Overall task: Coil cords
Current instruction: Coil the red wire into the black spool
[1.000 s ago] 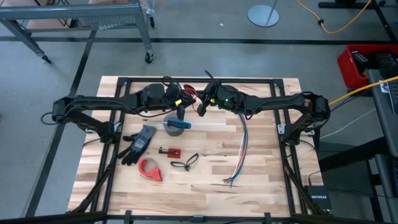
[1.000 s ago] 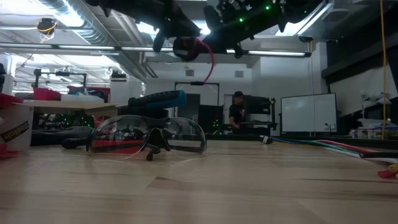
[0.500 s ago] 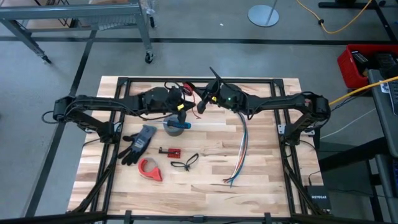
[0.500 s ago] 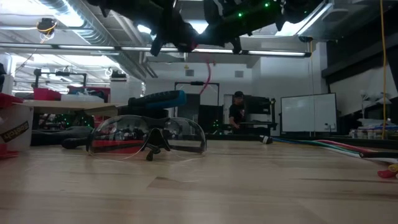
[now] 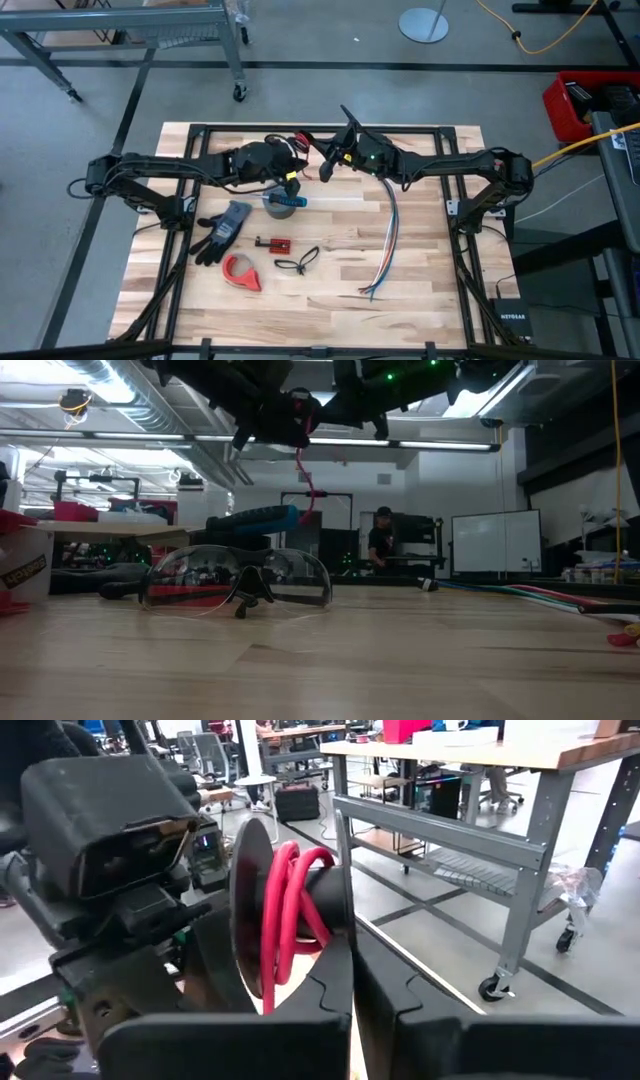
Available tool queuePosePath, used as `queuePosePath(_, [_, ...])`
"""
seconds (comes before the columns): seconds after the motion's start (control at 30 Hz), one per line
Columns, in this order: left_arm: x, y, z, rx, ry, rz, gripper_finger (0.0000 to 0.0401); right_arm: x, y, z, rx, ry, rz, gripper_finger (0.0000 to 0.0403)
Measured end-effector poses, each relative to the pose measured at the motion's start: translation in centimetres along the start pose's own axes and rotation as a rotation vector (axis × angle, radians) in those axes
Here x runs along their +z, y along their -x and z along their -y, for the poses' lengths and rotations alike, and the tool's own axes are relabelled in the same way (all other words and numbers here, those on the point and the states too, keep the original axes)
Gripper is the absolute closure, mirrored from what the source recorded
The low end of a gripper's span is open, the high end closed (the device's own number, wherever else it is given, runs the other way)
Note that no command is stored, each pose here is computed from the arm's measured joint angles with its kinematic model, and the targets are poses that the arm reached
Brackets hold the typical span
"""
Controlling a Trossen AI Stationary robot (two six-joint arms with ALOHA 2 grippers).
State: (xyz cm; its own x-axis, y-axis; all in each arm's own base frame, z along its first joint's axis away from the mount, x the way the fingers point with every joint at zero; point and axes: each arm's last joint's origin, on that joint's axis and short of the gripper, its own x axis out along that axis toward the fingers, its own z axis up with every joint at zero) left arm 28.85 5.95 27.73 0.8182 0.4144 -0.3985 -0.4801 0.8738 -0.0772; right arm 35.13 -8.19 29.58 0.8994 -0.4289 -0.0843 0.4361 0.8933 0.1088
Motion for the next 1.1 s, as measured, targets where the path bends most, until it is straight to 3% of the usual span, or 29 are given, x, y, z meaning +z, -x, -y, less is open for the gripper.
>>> queuePosePath(0.23, [-0.3, -0.1, 0.0, 0.001, -0.054, -0.018, 0.0338, 0.5, 0.1, -0.1, 0.022, -0.009, 0.030, 0.0402])
queuePosePath(0.47, [-0.2, -0.1, 0.0, 0.003, -0.034, -0.013, 0.0294, 1.9, 1.2, 0.0, 0.031, -0.008, 0.057, 0.0402])
queuePosePath(0.77, [-0.2, -0.1, 0.0, 0.001, 0.043, -0.012, 0.0291, 3.7, 3.1, 0.3, -0.005, 0.042, 0.069, 0.0402])
queuePosePath(1.1, [0.2, 0.0, 0.6, -0.166, 0.104, -0.001, 0.0284, 3.4, 3.3, 0.4, -0.015, 0.096, 0.032, 0.0401])
